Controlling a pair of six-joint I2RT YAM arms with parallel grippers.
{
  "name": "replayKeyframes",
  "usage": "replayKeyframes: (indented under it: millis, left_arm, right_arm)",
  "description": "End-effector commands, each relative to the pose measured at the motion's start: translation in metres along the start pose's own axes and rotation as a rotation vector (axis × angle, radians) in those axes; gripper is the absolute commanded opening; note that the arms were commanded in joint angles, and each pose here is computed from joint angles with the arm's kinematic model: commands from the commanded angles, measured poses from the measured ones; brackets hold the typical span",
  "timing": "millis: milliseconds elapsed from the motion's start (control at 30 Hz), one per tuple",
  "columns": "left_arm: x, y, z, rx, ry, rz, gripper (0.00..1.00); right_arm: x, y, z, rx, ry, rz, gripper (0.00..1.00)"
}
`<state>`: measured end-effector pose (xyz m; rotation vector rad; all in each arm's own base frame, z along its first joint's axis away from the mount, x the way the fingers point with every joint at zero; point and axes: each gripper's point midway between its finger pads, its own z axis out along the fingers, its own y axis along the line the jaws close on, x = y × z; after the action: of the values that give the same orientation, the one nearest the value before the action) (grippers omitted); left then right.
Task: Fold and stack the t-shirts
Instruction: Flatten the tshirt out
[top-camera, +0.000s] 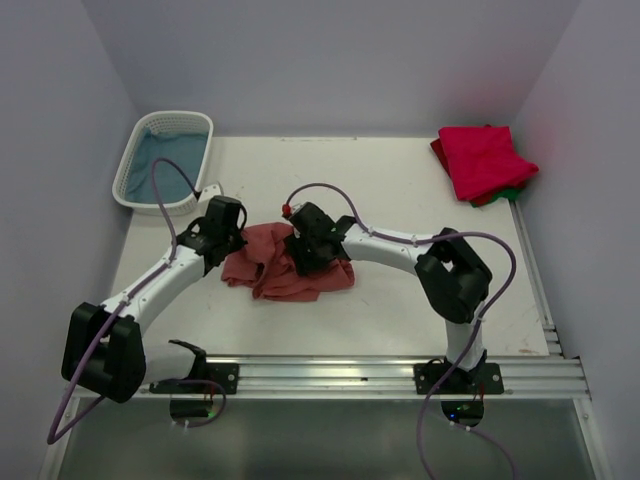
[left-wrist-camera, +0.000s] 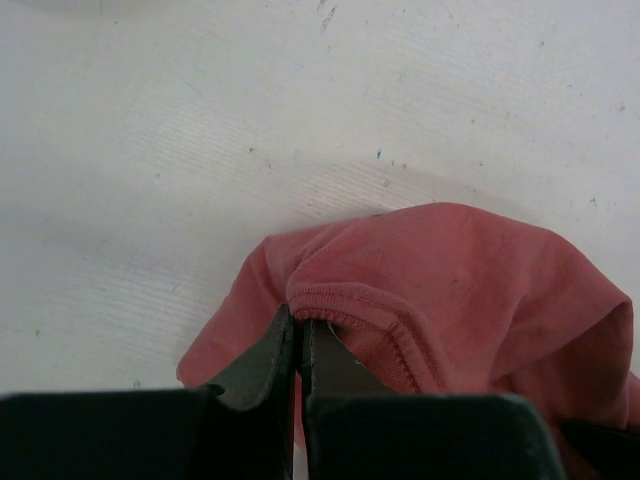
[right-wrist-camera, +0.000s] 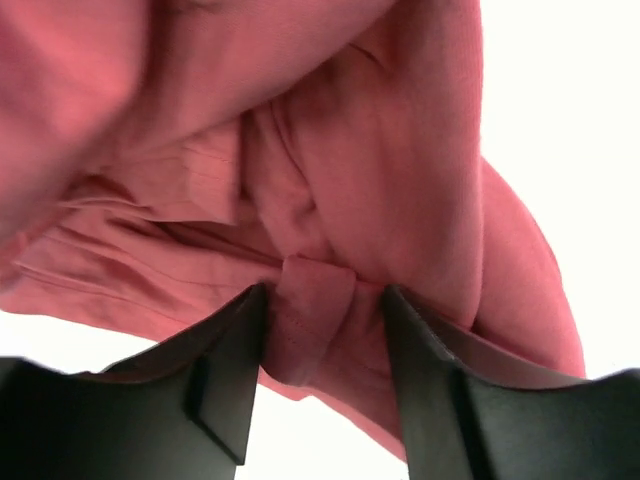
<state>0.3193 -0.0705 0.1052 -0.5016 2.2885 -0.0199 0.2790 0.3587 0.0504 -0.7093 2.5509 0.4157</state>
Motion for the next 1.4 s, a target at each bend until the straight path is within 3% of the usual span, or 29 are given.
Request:
replayKeyframes:
  millis: [0,133,267,333,500,667,900,1133,1200,1233,1267,1367]
  left_arm:
    - [-0.010,-0.002,-0.001,0.033,-0.039,-0.006,0.00]
    - [-0.009,-0.001,0.000,0.033,-0.037,-0.011,0.00]
    - [-0.007,-0.001,0.000,0.036,-0.034,-0.007,0.00]
    - [-0.005,0.000,0.001,0.035,-0.027,-0.006,0.00]
    - [-0.006,0.004,-0.001,0.024,-0.030,-0.002,0.00]
    - [-0.020,0.014,-0.014,0.022,-0.055,-0.021,0.00]
    - [-0.023,0.031,-0.033,-0.019,-0.045,-0.024,0.00]
    - [-0.012,0.038,-0.049,-0.007,0.015,-0.026,0.00]
    - [-0.017,0.035,-0.061,0.022,0.006,-0.053,0.18]
    - [-0.023,0.032,-0.070,0.051,-0.013,-0.070,0.32]
    - [-0.027,0.029,-0.076,0.070,-0.023,-0.082,0.64]
    - [-0.033,0.022,-0.088,0.111,-0.020,-0.091,0.95]
  right_arm:
    - [0.006,-0.003,-0.011,0.017,-0.005,0.017,0.50]
    - [0.018,-0.005,-0.005,0.017,0.018,0.027,0.23]
    - [0.015,-0.005,-0.013,0.021,-0.005,0.031,0.12]
    - [0.009,-0.008,-0.022,0.035,-0.030,0.030,0.01]
    - [-0.004,-0.029,-0.068,0.150,-0.088,0.007,0.00]
    - [-0.020,-0.090,-0.163,0.417,-0.259,0.044,0.00]
    - [0.039,-0.170,-0.257,0.785,-0.234,0.148,0.00]
    - [0.069,-0.187,-0.288,0.884,-0.235,0.199,0.00]
    - [0.073,-0.190,-0.291,0.899,-0.229,0.200,0.00]
    - [0.074,-0.190,-0.291,0.895,-0.232,0.202,0.00]
    - [0.074,-0.190,-0.291,0.891,-0.233,0.200,0.00]
    - [0.072,-0.189,-0.285,0.883,-0.236,0.197,0.00]
